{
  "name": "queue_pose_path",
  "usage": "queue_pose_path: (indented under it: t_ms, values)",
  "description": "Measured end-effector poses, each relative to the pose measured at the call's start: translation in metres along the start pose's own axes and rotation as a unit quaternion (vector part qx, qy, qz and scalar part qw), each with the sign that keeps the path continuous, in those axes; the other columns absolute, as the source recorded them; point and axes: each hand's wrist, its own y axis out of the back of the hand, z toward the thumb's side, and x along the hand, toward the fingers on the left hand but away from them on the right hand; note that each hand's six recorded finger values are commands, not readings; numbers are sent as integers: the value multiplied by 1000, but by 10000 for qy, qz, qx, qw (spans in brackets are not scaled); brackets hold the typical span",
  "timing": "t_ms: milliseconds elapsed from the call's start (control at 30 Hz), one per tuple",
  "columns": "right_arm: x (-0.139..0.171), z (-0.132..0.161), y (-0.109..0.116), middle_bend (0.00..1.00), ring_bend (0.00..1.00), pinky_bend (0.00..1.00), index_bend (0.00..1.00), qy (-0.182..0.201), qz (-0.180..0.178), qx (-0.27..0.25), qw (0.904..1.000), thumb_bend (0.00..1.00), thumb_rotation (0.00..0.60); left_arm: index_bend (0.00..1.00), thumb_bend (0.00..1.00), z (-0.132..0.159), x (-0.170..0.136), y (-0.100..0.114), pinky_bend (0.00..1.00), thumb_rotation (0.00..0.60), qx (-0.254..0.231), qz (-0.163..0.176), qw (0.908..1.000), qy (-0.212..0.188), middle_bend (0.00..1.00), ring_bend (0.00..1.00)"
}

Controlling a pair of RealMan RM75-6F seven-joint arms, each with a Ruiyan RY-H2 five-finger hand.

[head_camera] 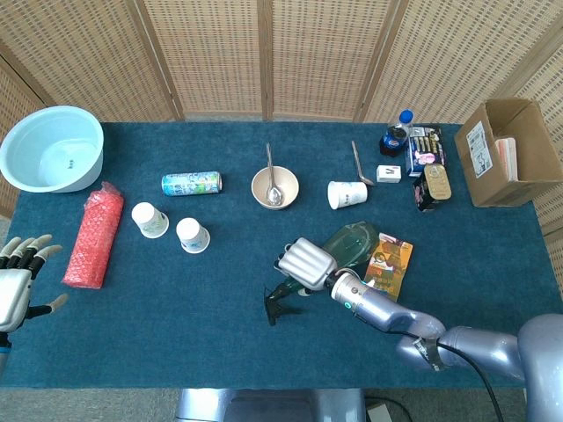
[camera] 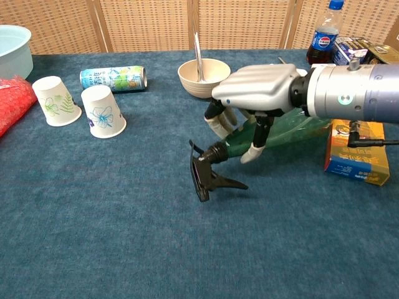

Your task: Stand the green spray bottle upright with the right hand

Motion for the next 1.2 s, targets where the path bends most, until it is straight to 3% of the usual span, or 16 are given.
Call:
queue_pose_path:
  t_ms: [200,333,433,567,767,867,1200]
  values:
    - [6,-11,36,553,459,535,640,-113,-612,-1017,9929,219,600,213,118,2,0,2,50,600,2,74,10000,-39,153,152]
    - [13,-24,61,553,459,535,645,-160,-1107,-1959,9742,216,600,213,119,4,0,2,50,600,-3,93,9999,-65,153,150]
    - [21,-36,78,554,461,535,643,-161,-1475,-2708,9511,215,600,212,120,5,0,2,50,600,-4,90,9999,-82,153,149]
    - [30,-50,95,555,460,535,640,-138,-1851,-3619,9135,213,600,212,120,8,1,1,50,600,-23,81,9999,-106,153,148]
    - [39,-63,101,554,460,535,639,-127,-2065,-4607,8631,212,600,209,120,10,2,0,50,600,-8,68,9999,-144,153,148]
    - [41,-67,98,554,461,535,639,-140,-2098,-4878,8472,209,600,201,119,12,3,0,50,600,0,69,9999,-157,147,146]
    - [34,-85,77,553,460,535,637,-385,-2096,-5159,8297,207,600,197,119,11,2,1,50,600,45,21,9999,-93,145,146]
